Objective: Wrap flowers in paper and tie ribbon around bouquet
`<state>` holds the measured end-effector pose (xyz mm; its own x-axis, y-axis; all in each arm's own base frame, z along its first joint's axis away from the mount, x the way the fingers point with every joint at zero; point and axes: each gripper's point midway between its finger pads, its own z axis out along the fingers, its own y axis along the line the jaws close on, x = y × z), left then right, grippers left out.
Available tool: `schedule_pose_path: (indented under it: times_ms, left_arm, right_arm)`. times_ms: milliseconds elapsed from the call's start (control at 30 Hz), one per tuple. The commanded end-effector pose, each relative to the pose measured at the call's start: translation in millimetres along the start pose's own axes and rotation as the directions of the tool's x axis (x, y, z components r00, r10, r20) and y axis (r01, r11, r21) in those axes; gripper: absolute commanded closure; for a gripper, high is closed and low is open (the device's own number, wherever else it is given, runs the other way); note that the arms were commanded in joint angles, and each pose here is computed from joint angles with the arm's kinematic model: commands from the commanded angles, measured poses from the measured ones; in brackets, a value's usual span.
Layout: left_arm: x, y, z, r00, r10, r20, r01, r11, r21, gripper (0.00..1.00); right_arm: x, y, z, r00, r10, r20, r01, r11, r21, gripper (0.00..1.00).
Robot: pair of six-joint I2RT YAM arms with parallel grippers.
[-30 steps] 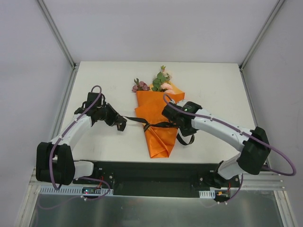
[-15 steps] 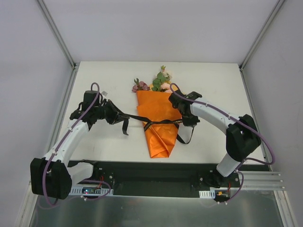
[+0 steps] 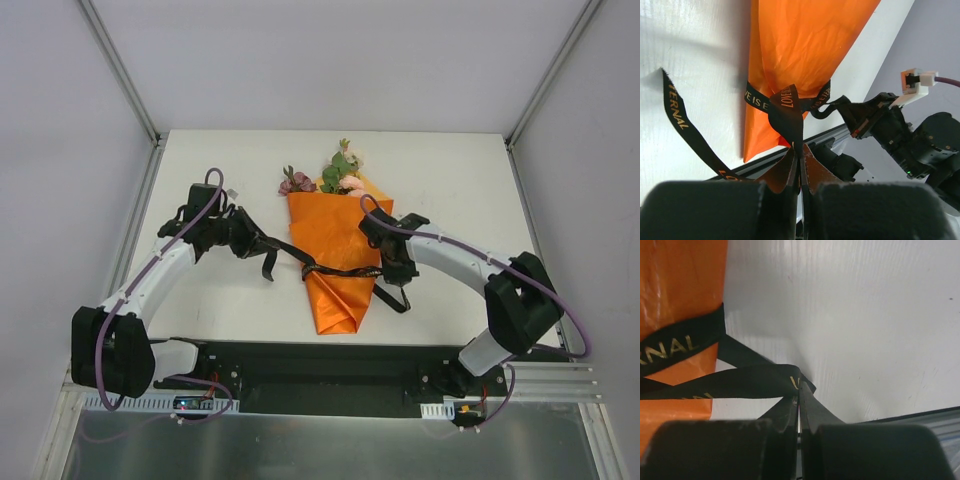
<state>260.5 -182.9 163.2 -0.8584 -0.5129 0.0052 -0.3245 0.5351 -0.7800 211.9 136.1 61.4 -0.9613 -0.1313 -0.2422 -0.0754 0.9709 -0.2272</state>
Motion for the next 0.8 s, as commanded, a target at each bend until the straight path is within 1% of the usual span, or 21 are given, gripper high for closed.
schedule_pose_path:
  times_ms: [0, 33, 100, 167, 200, 267, 300, 333, 367, 400, 433, 500, 533, 567, 600, 633, 667, 700, 767]
  left_arm:
    - [1, -4, -2, 1.0, 0.023, -0.001, -0.023, 1.0, 0.007, 1.0]
    - [1, -3, -1, 1.0, 0.023, -0.003, -0.023, 1.0, 0.003, 1.0]
    - [-2, 2, 4, 1.0, 0.024, -0.006, -0.024, 1.0, -0.016, 1.0]
    - [-3, 1, 6, 1.0, 0.022, -0.014, -0.022, 1.0, -0.017, 1.0]
    - [-4, 2, 7, 1.0, 0.018, -0.017, -0.019, 1.0, -0.021, 1.0]
    - [-4, 0, 8, 1.0, 0.026, -0.017, -0.026, 1.0, -0.018, 1.0]
    - [-5, 0, 8, 0.999, 0.027, -0.016, -0.028, 0.999, -0.019, 1.0]
    - [-5, -2, 7, 0.999, 0.029, -0.017, -0.029, 0.999, -0.015, 1.0]
    - [-5, -2, 8, 0.999, 0.03, -0.02, -0.03, 0.999, -0.017, 1.0]
    - [-4, -3, 8, 0.999, 0.03, -0.027, -0.03, 0.999, -0.011, 1.0]
    - [-5, -4, 9, 0.999, 0.03, -0.028, -0.03, 0.999, -0.01, 1.0]
    - [-4, -5, 8, 0.999, 0.032, -0.031, -0.032, 0.999, -0.007, 1.0]
    - [-4, -4, 8, 0.999, 0.031, -0.031, -0.031, 0.999, -0.009, 1.0]
    - [-3, -5, 8, 0.999, 0.033, -0.032, -0.034, 0.999, -0.006, 1.0]
    - [-3, -4, 8, 0.999, 0.032, -0.032, -0.032, 0.999, -0.009, 1.0]
    - [-3, -4, 8, 0.999, 0.034, -0.029, -0.034, 0.999, -0.008, 1.0]
    - [-3, -4, 8, 0.999, 0.031, -0.03, -0.031, 0.999, -0.009, 1.0]
    - [-3, -3, 8, 0.999, 0.029, -0.031, -0.029, 1.0, -0.01, 1.0]
    - [-2, -2, 8, 0.999, 0.026, -0.03, -0.027, 1.0, -0.012, 1.0]
  right_arm:
    - [-38, -11, -3, 0.995, 0.066, 0.07, -0.066, 0.998, -0.006, 1.0]
    - [-43, -20, 0, 0.996, 0.053, 0.074, -0.056, 0.998, 0.043, 1.0]
    - [-42, -28, 14, 0.999, 0.026, 0.028, -0.029, 0.993, 0.11, 1.0]
    - [-43, -30, 16, 1.0, -0.013, -0.001, 0.013, 0.99, 0.14, 0.94]
    - [-41, -28, 15, 1.0, -0.026, -0.008, 0.027, 0.992, 0.122, 0.85]
    - [-34, -23, 9, 0.999, -0.044, -0.011, 0.045, 0.996, 0.076, 0.76]
    - [-35, -23, -5, 0.999, -0.042, 0.035, 0.04, 0.998, 0.048, 0.58]
    - [-33, -22, -13, 0.998, -0.047, 0.049, 0.045, 0.999, 0.028, 0.48]
    - [-32, -22, -21, 0.996, -0.053, 0.067, 0.052, 0.999, 0.015, 0.42]
    - [-32, -19, -39, 0.991, -0.06, 0.119, 0.062, 0.998, -0.014, 0.4]
    - [-31, -16, -49, 0.988, -0.072, 0.14, 0.076, 0.997, -0.029, 0.39]
    - [-35, 7, -73, 0.971, -0.1, 0.219, 0.126, 0.986, -0.108, 0.39]
    - [-38, 34, -81, 0.965, -0.093, 0.245, 0.147, 0.966, -0.214, 0.4]
    - [-39, 56, -84, 0.963, -0.094, 0.254, 0.17, 0.94, -0.296, 0.44]
    - [-38, 81, -91, 0.96, -0.097, 0.262, 0.196, 0.904, -0.38, 0.59]
    - [-38, 110, -90, 0.964, -0.11, 0.242, 0.213, 0.863, -0.459, 0.69]
    - [-42, 119, -92, 0.964, -0.109, 0.243, 0.214, 0.86, -0.463, 0.75]
    - [-48, 133, -102, 0.955, -0.121, 0.271, 0.24, 0.852, -0.465, 0.83]
    - [-53, 146, -90, 0.951, -0.151, 0.27, 0.259, 0.866, -0.428, 0.89]
